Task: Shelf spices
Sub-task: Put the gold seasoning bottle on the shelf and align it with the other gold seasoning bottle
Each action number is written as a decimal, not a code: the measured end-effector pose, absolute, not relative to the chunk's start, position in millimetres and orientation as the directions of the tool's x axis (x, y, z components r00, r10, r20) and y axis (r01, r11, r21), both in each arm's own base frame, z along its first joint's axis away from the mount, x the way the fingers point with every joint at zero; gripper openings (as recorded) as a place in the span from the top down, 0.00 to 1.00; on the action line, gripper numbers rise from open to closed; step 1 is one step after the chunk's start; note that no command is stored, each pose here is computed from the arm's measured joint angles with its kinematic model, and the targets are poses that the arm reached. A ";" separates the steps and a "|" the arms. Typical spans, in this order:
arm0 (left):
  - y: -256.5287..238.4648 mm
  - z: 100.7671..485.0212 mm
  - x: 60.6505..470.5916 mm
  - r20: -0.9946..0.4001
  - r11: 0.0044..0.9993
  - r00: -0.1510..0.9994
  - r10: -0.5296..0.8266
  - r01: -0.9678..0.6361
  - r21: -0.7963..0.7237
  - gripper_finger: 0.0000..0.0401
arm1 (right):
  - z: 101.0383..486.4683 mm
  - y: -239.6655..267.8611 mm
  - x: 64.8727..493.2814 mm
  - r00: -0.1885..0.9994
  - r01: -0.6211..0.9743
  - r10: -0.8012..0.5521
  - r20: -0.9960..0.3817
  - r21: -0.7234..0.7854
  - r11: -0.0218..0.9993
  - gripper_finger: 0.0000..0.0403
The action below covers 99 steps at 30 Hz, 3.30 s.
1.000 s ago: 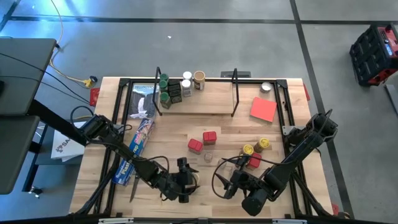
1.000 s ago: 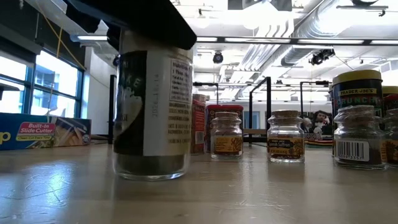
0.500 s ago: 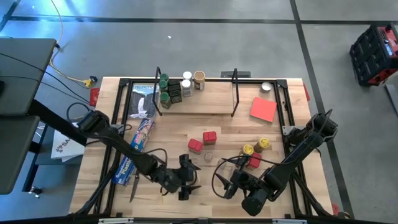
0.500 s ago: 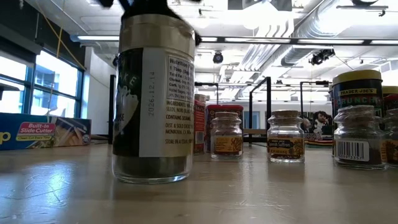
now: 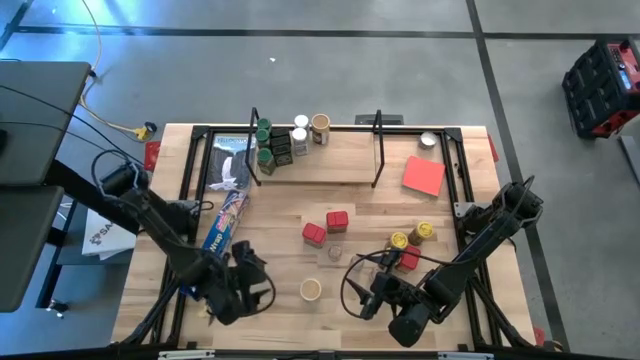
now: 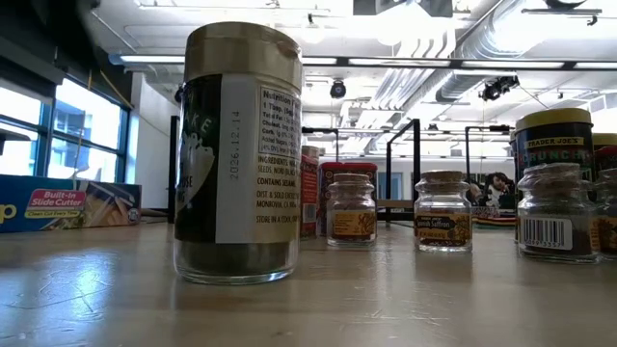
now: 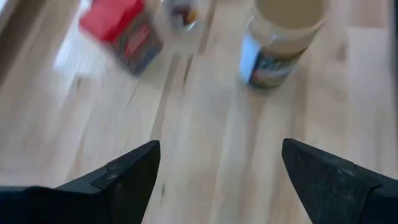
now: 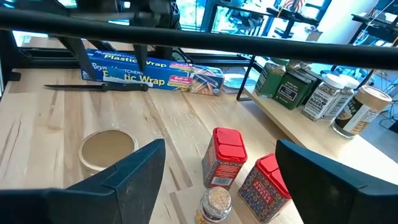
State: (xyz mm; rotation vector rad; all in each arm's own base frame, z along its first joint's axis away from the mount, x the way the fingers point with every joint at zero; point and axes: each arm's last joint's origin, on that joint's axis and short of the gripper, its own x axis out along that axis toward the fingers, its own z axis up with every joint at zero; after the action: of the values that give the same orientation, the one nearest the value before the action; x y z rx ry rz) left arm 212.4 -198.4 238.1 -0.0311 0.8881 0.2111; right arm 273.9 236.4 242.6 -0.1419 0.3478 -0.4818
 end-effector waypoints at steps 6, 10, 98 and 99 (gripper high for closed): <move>-193.4 179.7 219.9 -0.711 0.934 0.660 0.241 -0.358 -0.015 0.28 | 242.6 236.3 274.0 0.829 0.427 -0.475 -0.296 -0.214 0.879 0.25; -191.5 152.2 236.3 -0.682 0.917 0.694 0.231 -0.390 -0.086 0.41 | 242.6 236.5 273.9 0.830 0.426 -0.473 -0.297 -0.210 0.880 0.25; -257.3 173.7 291.5 -0.248 0.958 0.929 0.275 -0.245 0.146 0.15 | 241.3 236.0 273.4 0.828 0.411 -0.464 -0.314 -0.223 0.884 0.25; -259.4 174.5 288.7 -0.236 0.951 0.927 0.292 -0.255 0.173 0.15 | 241.3 236.0 273.4 0.828 0.410 -0.464 -0.315 -0.223 0.884 0.25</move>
State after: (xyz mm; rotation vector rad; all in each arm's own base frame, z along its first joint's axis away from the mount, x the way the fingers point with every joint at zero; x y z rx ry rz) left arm 288.7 -259.4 174.5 0.1402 0.2627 0.2812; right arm 273.4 236.0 241.3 -0.1483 0.3708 -0.4657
